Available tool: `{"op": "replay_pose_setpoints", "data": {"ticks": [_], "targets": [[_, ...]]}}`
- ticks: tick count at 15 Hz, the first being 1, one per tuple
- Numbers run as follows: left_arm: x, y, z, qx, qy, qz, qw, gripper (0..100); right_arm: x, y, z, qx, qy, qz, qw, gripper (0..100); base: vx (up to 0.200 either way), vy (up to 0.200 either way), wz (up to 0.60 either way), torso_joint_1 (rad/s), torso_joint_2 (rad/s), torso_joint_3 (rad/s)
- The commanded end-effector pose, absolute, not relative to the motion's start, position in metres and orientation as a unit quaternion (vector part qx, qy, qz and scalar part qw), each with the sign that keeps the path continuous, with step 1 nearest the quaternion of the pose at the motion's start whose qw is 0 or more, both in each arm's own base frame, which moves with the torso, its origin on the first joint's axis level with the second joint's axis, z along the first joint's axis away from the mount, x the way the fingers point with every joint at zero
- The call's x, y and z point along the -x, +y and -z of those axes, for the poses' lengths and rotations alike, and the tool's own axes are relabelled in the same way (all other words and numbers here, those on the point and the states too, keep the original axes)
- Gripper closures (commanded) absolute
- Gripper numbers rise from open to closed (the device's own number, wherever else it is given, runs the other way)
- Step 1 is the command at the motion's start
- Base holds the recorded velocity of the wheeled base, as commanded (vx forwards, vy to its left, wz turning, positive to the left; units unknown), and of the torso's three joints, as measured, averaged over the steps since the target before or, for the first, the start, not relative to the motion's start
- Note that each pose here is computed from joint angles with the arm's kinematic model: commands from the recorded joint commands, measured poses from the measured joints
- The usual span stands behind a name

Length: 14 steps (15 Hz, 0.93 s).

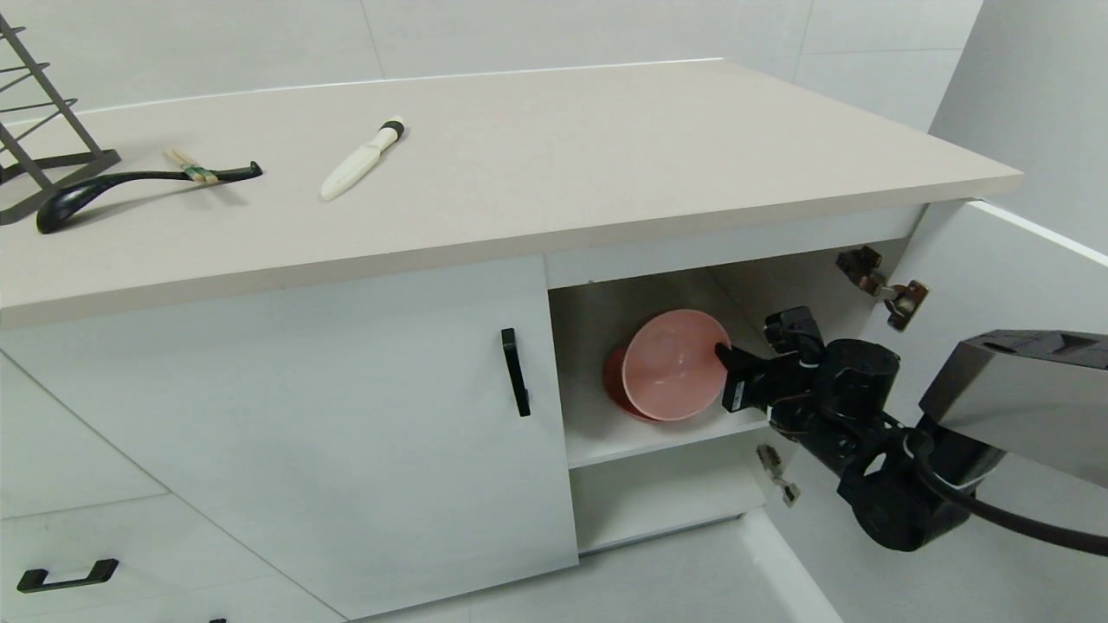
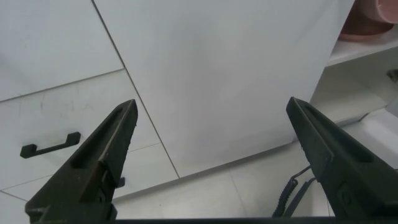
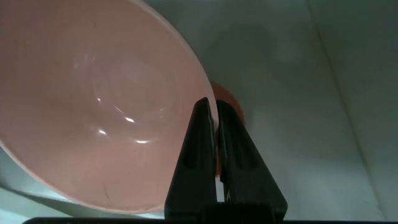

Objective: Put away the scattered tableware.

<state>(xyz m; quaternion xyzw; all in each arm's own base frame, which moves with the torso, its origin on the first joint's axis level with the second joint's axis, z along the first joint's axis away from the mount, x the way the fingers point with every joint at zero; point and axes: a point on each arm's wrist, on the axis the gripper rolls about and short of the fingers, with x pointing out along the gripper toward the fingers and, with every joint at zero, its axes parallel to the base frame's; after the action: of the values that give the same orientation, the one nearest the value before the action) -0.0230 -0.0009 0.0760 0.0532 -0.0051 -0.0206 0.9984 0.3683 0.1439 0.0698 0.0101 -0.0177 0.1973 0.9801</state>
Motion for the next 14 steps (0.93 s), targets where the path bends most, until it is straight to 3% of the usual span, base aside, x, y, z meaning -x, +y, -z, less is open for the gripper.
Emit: {"op": "replay_pose_setpoints", "data": {"ticks": [1, 14], "targets": [[0.023, -0.001, -0.076, -0.053, -0.004, 0.021, 0.998, 0, -0.384, 0.149, -0.065, -0.011, -0.019, -0.2, 0.98, 100, 0.0, 0.0, 0.0, 0.0, 0.0, 0.0], [0.023, -0.001, -0.076, -0.047, -0.004, 0.019, 0.999, 0, -0.406, 0.154, -0.069, -0.005, 0.014, -0.181, 0.983, 100, 0.0, 0.0, 0.0, 0.0, 0.0, 0.0]]}}
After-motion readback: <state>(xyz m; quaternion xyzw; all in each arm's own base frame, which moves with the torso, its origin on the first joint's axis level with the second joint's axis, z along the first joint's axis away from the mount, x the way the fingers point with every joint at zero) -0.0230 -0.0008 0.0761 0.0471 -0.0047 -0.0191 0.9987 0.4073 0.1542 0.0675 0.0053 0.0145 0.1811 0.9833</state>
